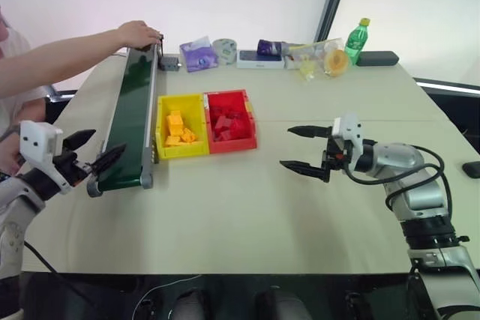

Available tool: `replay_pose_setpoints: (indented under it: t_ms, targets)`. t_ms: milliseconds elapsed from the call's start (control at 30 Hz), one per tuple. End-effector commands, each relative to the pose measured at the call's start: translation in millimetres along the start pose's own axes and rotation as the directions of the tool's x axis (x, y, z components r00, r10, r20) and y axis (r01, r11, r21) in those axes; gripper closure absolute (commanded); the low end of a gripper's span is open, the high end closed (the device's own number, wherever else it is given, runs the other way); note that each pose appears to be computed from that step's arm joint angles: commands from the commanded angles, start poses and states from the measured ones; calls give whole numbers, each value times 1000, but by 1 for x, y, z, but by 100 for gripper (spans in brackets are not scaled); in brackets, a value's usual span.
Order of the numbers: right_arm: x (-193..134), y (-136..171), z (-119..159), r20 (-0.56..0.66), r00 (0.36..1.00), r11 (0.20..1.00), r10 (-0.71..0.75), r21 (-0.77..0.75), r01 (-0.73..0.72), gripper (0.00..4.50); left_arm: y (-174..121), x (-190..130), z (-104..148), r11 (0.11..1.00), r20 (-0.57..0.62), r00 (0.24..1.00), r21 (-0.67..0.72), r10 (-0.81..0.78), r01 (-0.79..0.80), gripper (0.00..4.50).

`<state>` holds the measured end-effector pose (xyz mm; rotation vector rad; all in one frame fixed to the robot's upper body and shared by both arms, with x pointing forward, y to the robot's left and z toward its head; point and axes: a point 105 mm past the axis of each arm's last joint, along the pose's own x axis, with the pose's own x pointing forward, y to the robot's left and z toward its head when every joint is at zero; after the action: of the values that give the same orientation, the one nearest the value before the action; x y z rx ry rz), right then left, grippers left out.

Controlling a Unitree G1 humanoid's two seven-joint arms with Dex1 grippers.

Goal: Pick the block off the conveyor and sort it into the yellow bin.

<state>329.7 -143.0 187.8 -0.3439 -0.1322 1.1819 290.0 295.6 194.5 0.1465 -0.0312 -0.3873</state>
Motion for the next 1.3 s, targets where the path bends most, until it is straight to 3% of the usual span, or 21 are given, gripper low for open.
replay_pose_setpoints:
  t_ms: [33,167,1033,1300]
  targets:
    - [-1,-7,17,34,999,998,0,-55,2,0,2,-6,18,998,52,998,51,25,-28,7]
    - [1,-7,18,36,999,998,6,-55,-4,0,7,-8,21,993,48,997,93,66,-70,7]
    - [6,-6,17,40,999,998,25,-51,-23,0,3,-17,19,995,58,994,44,89,-91,7]
    - [8,-6,17,43,999,998,31,-51,-29,0,1,-7,13,989,30,991,51,134,-135,7]
